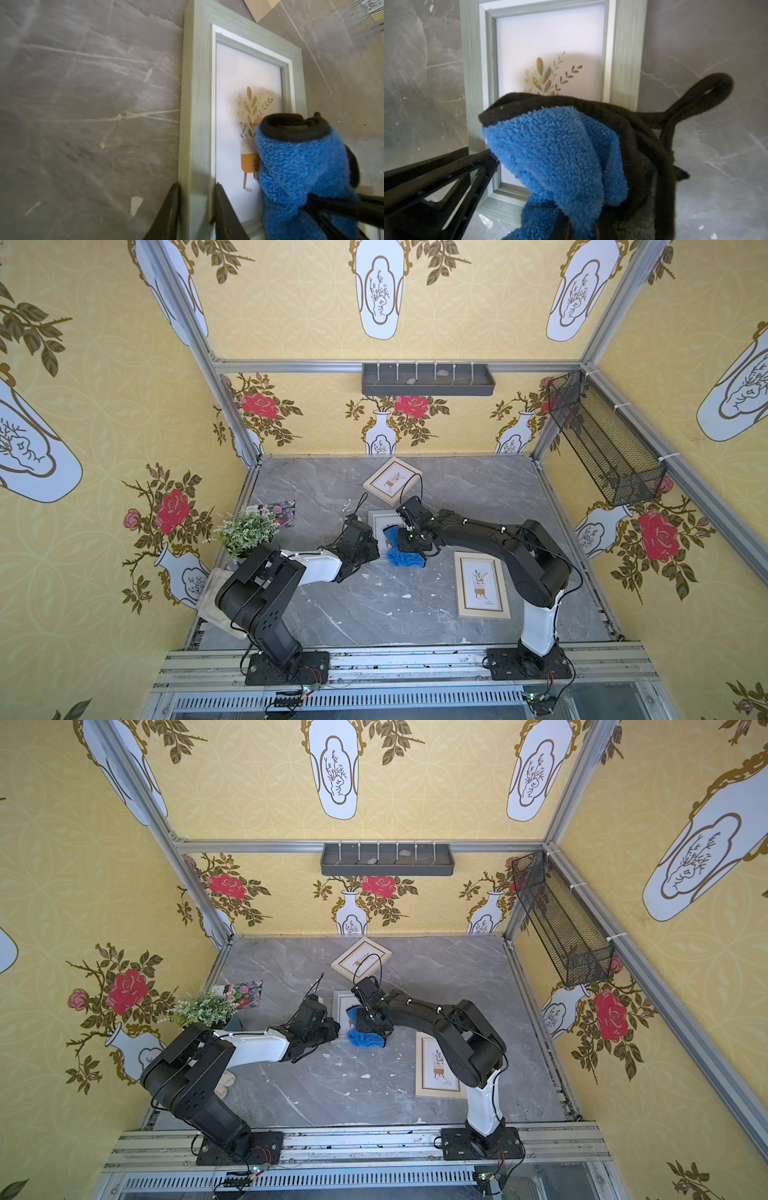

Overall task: Wipe the picture frame with a cloth
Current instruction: Wipe the dirt from the picture frame.

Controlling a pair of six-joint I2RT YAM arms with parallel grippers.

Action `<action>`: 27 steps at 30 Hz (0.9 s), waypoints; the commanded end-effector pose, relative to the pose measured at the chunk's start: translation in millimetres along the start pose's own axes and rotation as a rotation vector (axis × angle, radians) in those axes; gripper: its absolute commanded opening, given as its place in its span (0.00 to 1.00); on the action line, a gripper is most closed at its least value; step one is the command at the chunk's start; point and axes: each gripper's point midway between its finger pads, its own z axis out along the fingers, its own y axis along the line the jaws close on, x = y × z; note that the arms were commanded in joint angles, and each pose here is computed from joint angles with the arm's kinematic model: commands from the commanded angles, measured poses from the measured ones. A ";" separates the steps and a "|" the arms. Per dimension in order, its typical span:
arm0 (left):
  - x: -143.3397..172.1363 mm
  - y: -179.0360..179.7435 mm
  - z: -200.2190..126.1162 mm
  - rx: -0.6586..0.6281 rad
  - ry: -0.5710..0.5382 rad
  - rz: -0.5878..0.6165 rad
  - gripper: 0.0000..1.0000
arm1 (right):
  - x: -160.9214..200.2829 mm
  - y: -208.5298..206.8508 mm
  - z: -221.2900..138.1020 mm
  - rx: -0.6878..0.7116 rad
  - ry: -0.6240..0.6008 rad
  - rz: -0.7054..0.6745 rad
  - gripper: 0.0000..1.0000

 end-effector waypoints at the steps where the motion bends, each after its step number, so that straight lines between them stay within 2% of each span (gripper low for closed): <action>1: 84.8 99.4 -24.4 -0.391 0.320 0.011 0.22 | -28.9 -18.1 4.0 0.043 -0.025 0.044 0.07; 4: 86.5 97.9 -24.4 -0.376 0.317 -0.003 0.22 | -62.3 -21.7 16.3 0.038 -0.050 0.054 0.07; 7: 86.8 96.3 -25.2 -0.366 0.314 -0.019 0.22 | -64.6 -25.6 26.6 0.074 -0.031 0.041 0.05; 14: 83.8 94.3 -25.5 -0.365 0.309 -0.016 0.22 | 7.4 -13.4 8.5 0.060 0.040 0.026 0.07; 17: 84.0 95.2 -26.8 -0.370 0.309 -0.015 0.22 | 18.7 -12.8 4.4 0.047 0.047 0.043 0.09; 19: 84.1 95.6 -27.3 -0.371 0.309 -0.014 0.22 | 7.0 -17.1 7.9 0.048 0.029 0.047 0.09; 24: 86.7 96.1 -27.2 -0.370 0.319 -0.020 0.22 | -55.9 -24.3 14.5 0.024 -0.058 0.058 0.09; 27: 87.1 96.8 -28.3 -0.372 0.316 -0.030 0.22 | -73.1 -23.6 22.4 0.028 -0.070 0.039 0.08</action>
